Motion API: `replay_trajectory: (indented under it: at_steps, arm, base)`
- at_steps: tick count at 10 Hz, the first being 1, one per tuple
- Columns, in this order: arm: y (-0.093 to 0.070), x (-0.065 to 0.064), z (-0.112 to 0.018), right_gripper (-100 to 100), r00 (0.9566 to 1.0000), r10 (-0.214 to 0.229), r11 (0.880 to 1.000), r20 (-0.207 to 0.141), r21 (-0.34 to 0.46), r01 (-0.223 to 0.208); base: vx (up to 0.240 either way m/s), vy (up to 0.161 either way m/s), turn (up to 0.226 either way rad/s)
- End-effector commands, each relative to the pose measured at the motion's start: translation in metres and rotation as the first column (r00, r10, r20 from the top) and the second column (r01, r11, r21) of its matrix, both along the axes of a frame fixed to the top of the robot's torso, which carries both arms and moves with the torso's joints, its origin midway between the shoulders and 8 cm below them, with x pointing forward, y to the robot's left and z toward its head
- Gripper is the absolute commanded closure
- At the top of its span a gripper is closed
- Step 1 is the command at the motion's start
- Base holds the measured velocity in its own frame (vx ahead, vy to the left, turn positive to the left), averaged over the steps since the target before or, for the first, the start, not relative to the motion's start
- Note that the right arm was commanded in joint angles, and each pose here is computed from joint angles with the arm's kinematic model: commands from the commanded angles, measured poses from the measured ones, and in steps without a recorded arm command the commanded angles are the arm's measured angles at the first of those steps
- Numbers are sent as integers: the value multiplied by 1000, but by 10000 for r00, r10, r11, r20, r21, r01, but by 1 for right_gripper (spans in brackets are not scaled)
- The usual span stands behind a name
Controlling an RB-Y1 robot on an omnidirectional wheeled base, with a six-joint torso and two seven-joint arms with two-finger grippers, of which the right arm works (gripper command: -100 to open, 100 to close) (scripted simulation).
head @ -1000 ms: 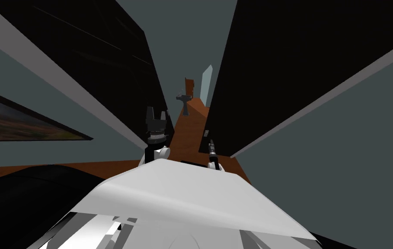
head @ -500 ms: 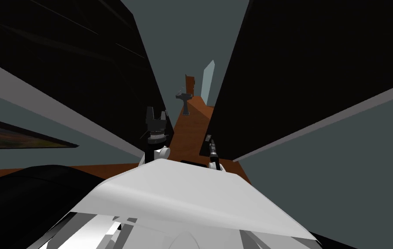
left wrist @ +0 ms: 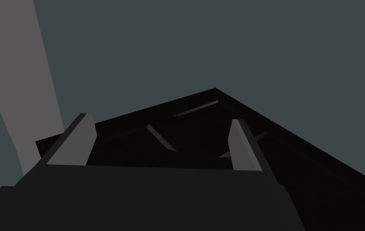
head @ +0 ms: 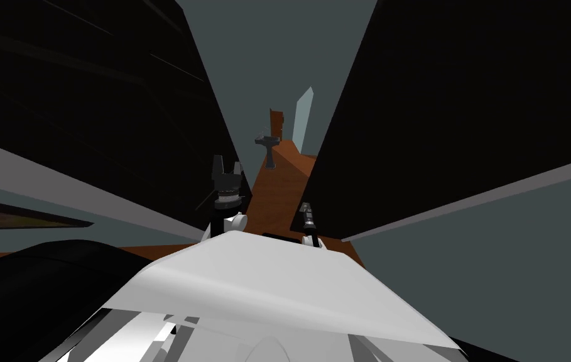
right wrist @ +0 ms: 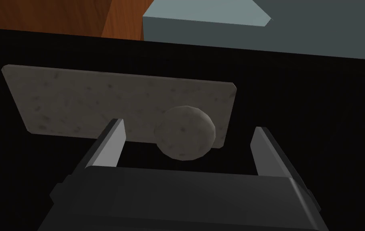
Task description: Push the door open
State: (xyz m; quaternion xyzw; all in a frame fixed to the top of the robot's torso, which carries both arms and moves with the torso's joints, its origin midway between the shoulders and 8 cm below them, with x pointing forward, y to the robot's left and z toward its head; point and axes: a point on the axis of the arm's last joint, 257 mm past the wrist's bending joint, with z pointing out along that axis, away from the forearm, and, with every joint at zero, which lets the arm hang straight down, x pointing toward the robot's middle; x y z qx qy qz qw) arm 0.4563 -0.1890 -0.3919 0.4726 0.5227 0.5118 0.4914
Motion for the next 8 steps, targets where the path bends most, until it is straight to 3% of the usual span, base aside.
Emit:
replay_trajectory:
  at_steps: [1, 6, 8]
  arm:
    - [0, 0, 0, 100, 10000, 10, 10000, -7, -4, -10]
    - [0, 0, 0, 100, 10000, 10, 10000, -7, -4, -10]
    - [-19, 1, -2, 100, 9997, -250, 9995, -55, -170, 249]
  base:
    - [-14, -4, 14]
    - [-11, -4, 3]
    - [149, 50, -32]
